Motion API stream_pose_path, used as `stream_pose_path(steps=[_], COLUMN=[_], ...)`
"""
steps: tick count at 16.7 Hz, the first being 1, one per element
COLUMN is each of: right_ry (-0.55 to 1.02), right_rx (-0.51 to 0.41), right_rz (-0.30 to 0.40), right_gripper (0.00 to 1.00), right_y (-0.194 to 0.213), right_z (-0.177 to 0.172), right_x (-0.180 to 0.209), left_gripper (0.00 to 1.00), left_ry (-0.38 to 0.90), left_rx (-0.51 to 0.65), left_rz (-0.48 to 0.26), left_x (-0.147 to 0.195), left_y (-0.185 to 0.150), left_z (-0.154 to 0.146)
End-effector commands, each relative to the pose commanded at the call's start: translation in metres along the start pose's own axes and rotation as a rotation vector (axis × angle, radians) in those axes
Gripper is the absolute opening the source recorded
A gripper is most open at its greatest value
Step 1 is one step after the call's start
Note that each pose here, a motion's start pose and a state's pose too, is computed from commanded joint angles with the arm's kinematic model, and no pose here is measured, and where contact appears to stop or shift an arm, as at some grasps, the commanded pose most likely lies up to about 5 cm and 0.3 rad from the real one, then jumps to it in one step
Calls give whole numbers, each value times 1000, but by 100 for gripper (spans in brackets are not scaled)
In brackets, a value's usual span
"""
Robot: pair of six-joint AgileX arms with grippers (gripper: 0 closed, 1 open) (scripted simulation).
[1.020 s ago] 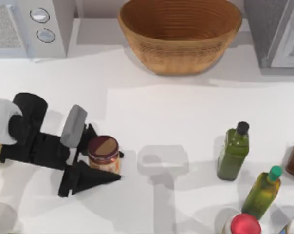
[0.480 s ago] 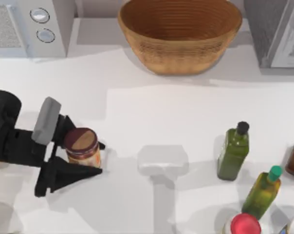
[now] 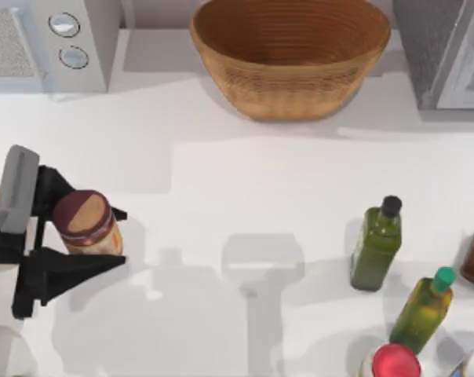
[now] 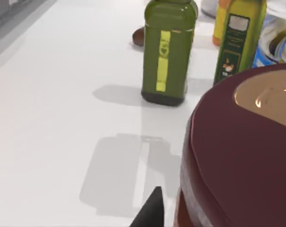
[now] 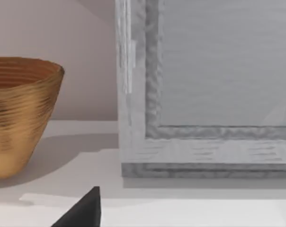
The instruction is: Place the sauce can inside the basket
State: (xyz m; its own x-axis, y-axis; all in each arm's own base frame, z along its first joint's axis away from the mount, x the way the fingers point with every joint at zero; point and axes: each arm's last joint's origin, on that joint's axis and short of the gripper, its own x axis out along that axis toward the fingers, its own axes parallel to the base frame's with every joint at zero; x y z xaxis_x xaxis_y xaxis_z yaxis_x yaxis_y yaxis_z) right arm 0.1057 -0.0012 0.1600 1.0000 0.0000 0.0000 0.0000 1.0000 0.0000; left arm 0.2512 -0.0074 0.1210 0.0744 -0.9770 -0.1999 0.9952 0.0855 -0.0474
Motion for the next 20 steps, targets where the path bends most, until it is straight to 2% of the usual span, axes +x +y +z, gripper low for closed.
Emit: stream_pose_path(steps=[4, 12, 17, 20], right_ry=[0, 0, 0, 0], right_rx=[0, 0, 0, 0], right_rz=[0, 0, 0, 0], right_gripper=[100, 100, 100, 100], right_y=[0, 0, 0, 0], right_z=[0, 0, 0, 0], right_x=[0, 0, 0, 0], left_gripper=[0, 0, 0, 0], left_ry=[-2, 9, 157, 261], left_rx=[39, 47, 109, 129], left_rz=[47, 43, 65, 145], left_x=[-13, -12, 1, 22], left_y=[-9, -5, 43, 88], left_z=[5, 6, 25, 49])
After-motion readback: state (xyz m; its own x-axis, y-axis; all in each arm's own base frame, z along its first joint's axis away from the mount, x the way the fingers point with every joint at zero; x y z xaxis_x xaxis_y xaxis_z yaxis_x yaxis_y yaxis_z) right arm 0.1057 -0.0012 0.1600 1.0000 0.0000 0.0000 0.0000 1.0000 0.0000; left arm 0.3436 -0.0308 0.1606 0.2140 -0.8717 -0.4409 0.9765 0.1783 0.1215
